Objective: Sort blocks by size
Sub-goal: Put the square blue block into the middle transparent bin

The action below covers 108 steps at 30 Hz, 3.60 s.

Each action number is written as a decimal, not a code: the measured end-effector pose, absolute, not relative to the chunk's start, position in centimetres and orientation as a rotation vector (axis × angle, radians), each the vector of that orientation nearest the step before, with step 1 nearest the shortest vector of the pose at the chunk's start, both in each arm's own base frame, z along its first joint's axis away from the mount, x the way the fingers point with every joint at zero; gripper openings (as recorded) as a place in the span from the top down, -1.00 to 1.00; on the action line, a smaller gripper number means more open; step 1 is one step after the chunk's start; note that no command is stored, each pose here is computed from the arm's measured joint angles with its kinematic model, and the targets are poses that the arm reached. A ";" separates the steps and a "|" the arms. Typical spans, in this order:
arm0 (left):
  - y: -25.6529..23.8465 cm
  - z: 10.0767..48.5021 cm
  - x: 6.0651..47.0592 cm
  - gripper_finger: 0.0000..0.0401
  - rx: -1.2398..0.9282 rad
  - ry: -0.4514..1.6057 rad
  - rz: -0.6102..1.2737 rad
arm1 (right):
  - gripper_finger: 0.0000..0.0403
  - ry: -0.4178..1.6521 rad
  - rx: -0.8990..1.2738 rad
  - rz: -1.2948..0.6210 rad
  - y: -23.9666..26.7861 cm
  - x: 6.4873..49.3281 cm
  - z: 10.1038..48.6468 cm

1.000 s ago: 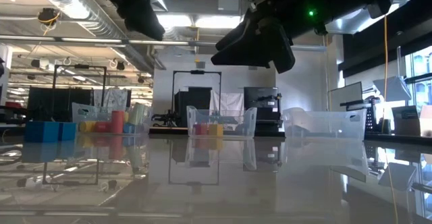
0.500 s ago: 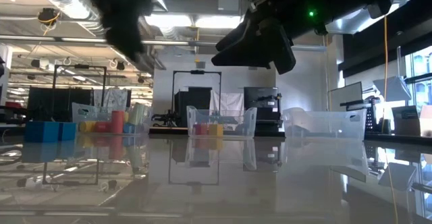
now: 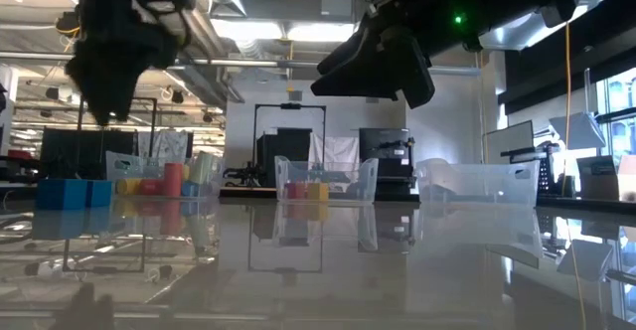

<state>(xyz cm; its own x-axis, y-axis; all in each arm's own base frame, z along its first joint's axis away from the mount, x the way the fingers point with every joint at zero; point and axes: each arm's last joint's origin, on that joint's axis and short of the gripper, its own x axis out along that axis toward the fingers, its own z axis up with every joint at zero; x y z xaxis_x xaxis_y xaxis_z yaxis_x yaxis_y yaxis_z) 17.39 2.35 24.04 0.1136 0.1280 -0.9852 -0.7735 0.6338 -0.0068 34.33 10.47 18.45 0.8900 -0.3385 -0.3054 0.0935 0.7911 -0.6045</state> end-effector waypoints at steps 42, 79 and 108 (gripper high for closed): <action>1.7 14.3 15.7 -0.10 -0.793 1.208 0.760 | -0.38 0.417 -0.618 -0.240 10.5 34.3 18.5; 6.6 21.3 22.2 0.31 -0.595 0.557 0.507 | -0.38 0.417 -0.616 -0.248 10.2 34.4 18.5; 16.4 19.7 30.9 0.29 -0.420 0.519 0.622 | -0.38 0.427 -0.619 -0.253 10.0 34.5 18.4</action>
<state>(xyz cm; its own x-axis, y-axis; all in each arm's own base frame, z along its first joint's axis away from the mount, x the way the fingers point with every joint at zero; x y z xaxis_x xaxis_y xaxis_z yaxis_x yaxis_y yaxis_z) 30.88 16.38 19.71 0.6939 0.4377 -0.5718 -0.6412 0.7370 -0.2138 34.46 9.96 18.40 0.8832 -0.3523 -0.3095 0.1014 0.7879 -0.6073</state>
